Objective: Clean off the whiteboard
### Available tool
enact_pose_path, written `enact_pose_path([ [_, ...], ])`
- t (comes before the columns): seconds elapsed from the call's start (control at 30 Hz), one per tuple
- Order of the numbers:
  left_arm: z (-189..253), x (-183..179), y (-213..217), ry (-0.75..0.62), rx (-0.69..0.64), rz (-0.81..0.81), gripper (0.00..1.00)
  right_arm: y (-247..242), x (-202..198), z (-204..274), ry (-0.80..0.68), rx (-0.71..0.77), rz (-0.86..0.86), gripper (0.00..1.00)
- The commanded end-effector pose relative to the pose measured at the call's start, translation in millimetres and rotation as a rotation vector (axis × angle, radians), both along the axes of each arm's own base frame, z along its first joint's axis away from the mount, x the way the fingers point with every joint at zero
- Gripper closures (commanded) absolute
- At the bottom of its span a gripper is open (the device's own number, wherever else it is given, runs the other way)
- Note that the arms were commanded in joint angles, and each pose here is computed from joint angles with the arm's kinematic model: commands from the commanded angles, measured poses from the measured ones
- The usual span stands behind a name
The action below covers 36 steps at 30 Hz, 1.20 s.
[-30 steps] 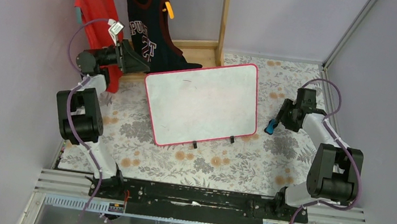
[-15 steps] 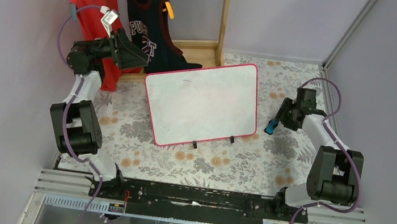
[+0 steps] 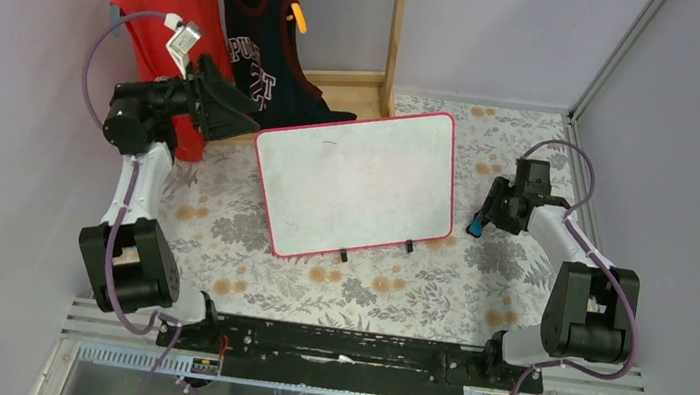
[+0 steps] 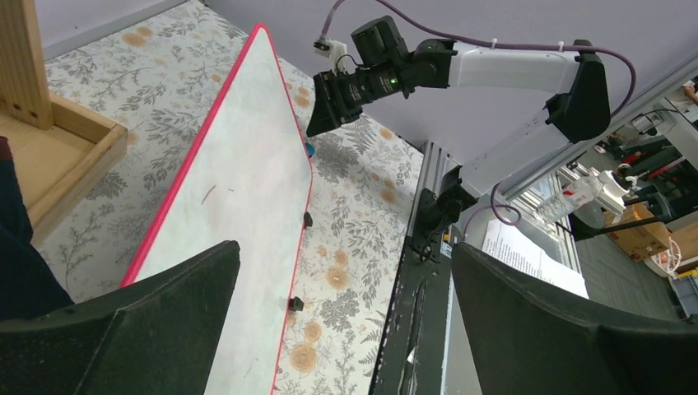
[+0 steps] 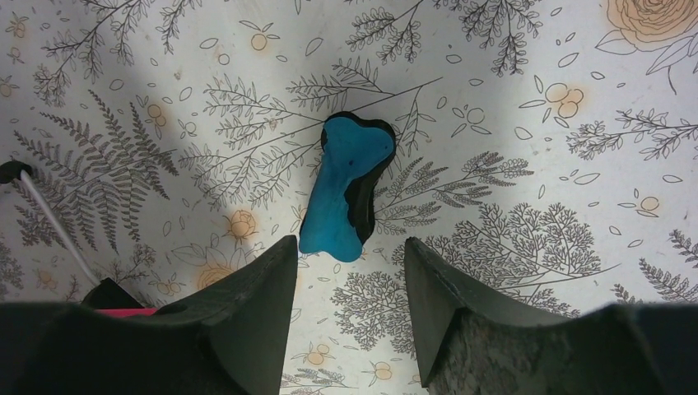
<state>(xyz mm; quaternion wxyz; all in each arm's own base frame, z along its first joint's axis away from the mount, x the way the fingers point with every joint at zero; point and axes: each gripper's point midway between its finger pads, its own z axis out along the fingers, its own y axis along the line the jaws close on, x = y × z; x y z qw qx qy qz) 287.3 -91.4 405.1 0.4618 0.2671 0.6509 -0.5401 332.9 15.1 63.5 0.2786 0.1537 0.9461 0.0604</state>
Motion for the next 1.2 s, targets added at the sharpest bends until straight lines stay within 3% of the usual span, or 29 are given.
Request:
enact_pose_path([
  [0.0, -22, -22, -1, -0.039, 0.116, -0.024, 0.0, -1, 6, 12, -0.056, -0.016, -0.009, 0.44],
  [0.4, -54, -37, 13, 0.002, 0.104, 0.056, 0.0, -5, 3, 20, -0.076, -0.034, -0.024, 0.43],
  [0.83, -98, -43, 84, 0.028, 0.094, 0.384, 0.0, -14, -7, 15, -0.08, -0.079, -0.067, 0.43],
  [1.17, -133, -47, 172, 0.04, 0.077, 0.692, 0.0, -25, -17, 19, -0.121, -0.134, -0.115, 0.43],
])
